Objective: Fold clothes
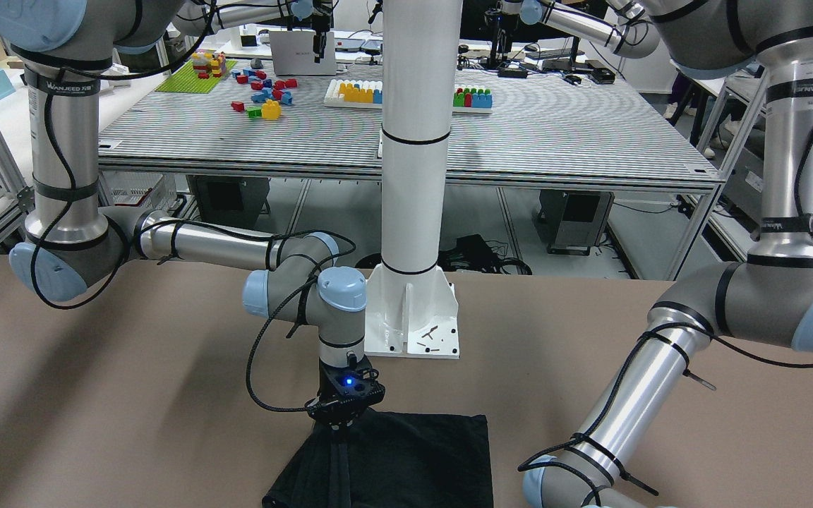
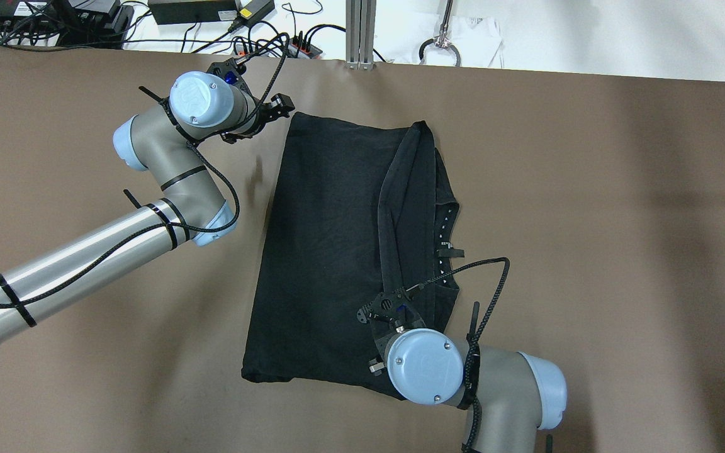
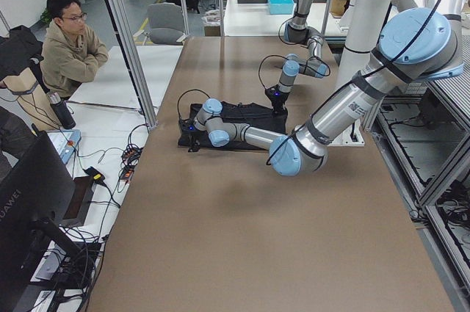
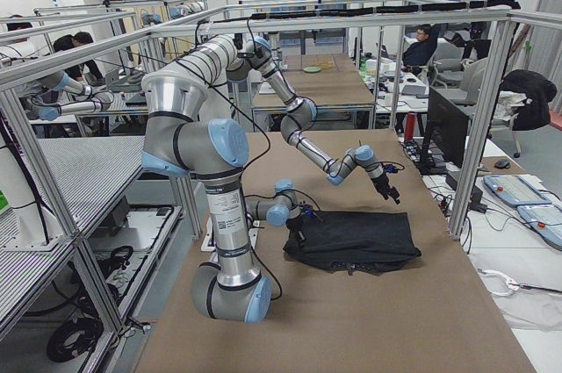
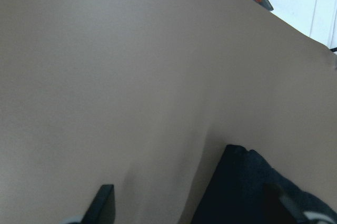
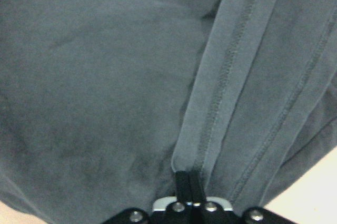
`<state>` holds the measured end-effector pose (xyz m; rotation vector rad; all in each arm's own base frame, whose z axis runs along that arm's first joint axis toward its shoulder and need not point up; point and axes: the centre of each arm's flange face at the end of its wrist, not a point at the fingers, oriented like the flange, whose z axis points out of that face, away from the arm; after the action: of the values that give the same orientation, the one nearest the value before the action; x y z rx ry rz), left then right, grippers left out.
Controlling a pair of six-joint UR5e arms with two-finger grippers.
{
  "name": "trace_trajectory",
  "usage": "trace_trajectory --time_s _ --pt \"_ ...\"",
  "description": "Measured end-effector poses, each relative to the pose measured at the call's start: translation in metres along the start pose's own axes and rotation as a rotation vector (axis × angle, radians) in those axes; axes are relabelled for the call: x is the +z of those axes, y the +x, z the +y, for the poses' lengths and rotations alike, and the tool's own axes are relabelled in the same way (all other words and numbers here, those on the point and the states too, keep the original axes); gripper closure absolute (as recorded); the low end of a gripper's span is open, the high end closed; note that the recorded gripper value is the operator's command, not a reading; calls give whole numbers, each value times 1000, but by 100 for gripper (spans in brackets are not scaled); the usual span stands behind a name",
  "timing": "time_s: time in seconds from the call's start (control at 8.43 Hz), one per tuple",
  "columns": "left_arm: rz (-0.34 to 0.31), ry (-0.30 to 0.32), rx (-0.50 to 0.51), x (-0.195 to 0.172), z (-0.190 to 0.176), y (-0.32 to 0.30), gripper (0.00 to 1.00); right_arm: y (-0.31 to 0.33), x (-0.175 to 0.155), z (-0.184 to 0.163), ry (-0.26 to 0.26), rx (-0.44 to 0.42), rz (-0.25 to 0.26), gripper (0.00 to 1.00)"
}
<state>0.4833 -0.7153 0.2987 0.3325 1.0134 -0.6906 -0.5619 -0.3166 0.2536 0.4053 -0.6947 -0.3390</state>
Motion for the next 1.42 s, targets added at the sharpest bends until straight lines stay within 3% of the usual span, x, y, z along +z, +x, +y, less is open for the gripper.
trace_trajectory --time_s 0.24,0.59,0.71,0.83,1.19,1.31,1.42 --pt "2 -1 -4 -1 1 2 0 30 -17 14 -19 14 -20 100" --pt "8 0 -26 -2 2 4 0 26 -33 79 -49 111 -33 100" --pt "13 0 -29 -4 3 5 0 22 -34 94 -55 134 -32 73" --pt "17 1 -30 -5 5 7 0 26 -36 99 -58 145 -28 9" --pt "20 -2 -43 -6 9 8 0 41 -41 92 -61 185 -27 5" --pt "21 -3 -44 -6 10 9 0 40 -42 91 -59 243 -29 5" --pt "22 -3 -45 -6 10 10 0 35 -46 88 -51 401 -35 8"
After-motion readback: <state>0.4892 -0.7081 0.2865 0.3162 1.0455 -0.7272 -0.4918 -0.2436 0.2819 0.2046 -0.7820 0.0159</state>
